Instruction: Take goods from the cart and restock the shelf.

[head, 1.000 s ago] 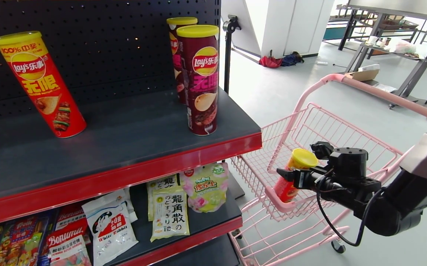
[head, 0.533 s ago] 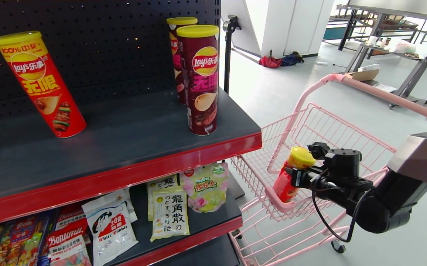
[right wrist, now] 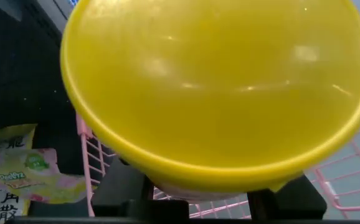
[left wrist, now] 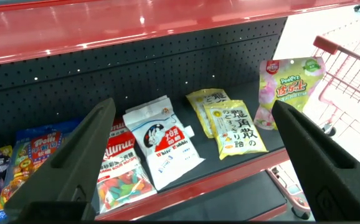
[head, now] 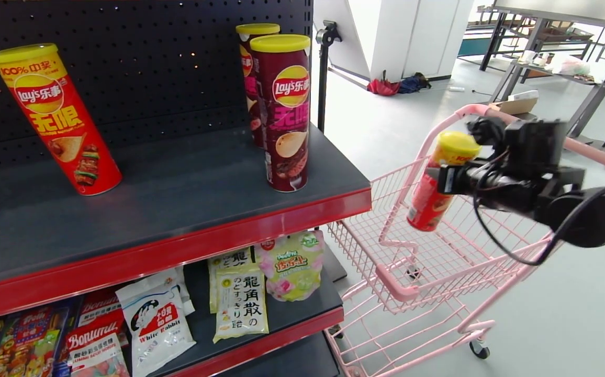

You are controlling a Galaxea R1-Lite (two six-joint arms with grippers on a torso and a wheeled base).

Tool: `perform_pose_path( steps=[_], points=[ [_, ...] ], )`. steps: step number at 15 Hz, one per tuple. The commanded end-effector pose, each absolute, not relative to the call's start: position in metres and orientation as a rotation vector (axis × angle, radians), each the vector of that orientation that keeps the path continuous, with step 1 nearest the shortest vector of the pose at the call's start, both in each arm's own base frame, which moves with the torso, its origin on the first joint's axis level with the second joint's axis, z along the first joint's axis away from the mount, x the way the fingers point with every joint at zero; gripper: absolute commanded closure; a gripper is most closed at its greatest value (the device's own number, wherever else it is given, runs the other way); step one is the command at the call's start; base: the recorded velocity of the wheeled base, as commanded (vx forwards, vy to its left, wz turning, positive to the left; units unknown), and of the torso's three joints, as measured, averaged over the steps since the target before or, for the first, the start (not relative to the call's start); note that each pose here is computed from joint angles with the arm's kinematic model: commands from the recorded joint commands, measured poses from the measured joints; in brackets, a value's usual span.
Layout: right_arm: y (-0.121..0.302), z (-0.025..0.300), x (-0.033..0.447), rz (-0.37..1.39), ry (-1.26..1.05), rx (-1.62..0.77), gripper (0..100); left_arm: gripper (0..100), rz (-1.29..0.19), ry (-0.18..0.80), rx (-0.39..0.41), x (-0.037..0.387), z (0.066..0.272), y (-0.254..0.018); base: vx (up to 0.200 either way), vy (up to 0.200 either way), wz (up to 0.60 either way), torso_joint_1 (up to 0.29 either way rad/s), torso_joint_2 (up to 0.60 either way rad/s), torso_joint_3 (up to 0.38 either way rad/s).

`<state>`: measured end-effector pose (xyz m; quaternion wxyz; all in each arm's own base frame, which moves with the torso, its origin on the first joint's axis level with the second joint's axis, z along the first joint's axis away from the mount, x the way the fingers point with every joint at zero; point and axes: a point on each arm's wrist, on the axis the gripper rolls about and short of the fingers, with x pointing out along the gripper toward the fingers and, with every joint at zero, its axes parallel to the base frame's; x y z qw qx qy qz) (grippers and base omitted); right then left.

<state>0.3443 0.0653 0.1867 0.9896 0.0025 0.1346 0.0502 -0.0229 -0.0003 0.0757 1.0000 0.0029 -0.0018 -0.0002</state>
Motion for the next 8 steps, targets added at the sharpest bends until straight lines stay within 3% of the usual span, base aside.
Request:
perform_pose_path(
  steps=[1, 4, 6, 8],
  points=[
    [0.041, 0.289, 0.228, -0.011, 0.162, -0.052, 100, 0, 0.000, -0.003, 0.006, -0.023, 0.076, 0.000, 0.000, 0.000, 0.00, 0.000, 0.00, 0.000],
    [0.011, 0.238, 0.092, -0.018, 0.244, -0.066, 100, 0, 0.000, -0.003, 0.005, -0.023, 0.076, 0.000, 0.000, 0.000, 0.00, 0.000, 0.00, 0.000],
    [0.000, 0.206, 0.035, -0.041, 0.349, -0.080, 100, 0, 0.000, -0.003, 0.005, -0.023, 0.076, 0.000, 0.000, 0.000, 0.00, 0.000, 0.00, 0.000],
    [-0.003, 0.190, 0.019, -0.120, 0.340, -0.077, 100, 0, -0.002, -0.002, 0.005, -0.023, 0.076, 0.000, 0.000, 0.000, 0.00, 0.000, 0.00, 0.000]
  ],
)
